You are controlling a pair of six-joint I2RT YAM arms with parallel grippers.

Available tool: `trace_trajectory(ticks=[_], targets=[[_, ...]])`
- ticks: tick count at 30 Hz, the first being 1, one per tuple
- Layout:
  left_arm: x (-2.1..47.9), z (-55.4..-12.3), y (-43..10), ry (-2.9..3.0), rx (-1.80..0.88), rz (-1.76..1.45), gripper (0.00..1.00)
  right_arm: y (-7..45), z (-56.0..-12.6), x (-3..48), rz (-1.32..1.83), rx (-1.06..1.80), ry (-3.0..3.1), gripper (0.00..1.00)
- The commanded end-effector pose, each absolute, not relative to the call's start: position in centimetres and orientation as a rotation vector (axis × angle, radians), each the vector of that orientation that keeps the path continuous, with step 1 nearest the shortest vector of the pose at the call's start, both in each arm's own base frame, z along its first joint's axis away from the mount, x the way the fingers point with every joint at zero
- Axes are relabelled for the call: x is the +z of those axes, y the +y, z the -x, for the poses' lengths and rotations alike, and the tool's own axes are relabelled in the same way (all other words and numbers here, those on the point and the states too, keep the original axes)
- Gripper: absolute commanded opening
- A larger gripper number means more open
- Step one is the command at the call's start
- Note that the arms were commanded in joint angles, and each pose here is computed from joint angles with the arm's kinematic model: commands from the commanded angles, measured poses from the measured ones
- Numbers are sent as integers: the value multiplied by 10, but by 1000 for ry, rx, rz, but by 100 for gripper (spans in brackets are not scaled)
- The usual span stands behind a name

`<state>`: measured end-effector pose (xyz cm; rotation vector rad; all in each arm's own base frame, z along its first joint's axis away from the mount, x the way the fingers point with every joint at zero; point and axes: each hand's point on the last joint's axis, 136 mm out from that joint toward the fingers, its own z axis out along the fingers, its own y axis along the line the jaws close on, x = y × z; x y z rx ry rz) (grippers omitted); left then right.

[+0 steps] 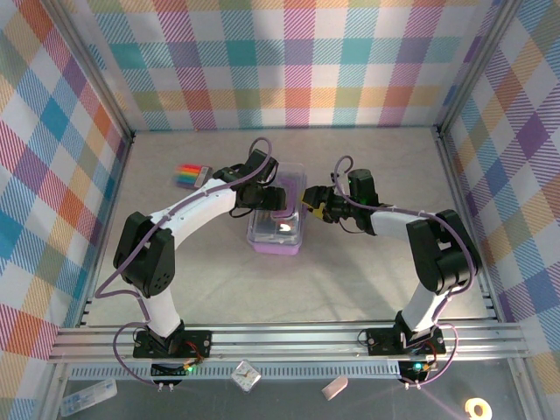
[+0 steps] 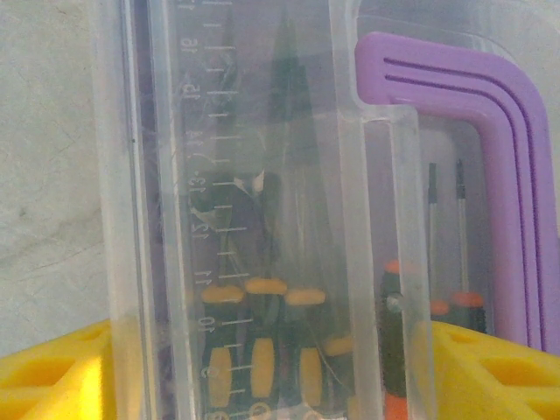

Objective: Pack the tool kit

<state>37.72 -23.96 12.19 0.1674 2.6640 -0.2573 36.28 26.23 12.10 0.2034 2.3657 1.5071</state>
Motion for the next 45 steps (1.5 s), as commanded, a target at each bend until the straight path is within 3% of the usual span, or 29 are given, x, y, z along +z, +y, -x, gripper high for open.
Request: trace_trajectory(ticks=[1,14,21,27,30,32,37,45], targets=[[32,-319,-200,3016,-27,-176,71,279,-360,152,-76,1565,2295,65],[32,-316,-204,3013,-113,-157,71,257,-362,134,-129,1472,2339,64],[32,-315,-206,3012,-131,-152,71,244,-369,125,-208,1477,2340,56],[35,-316,-208,3008,-142,-148,71,234,-374,106,-299,1450,2366,42],[37,-316,-212,3003,-192,-150,71,227,-378,98,-347,1489,2352,41],[39,-316,-213,3000,-234,-140,71,230,-378,98,-321,1563,2332,45],[41,-316,-206,3003,-280,-108,69,243,-376,101,-213,1720,2265,66],[51,-318,-205,2985,-354,-96,69,255,-377,103,-200,1870,2192,77]])
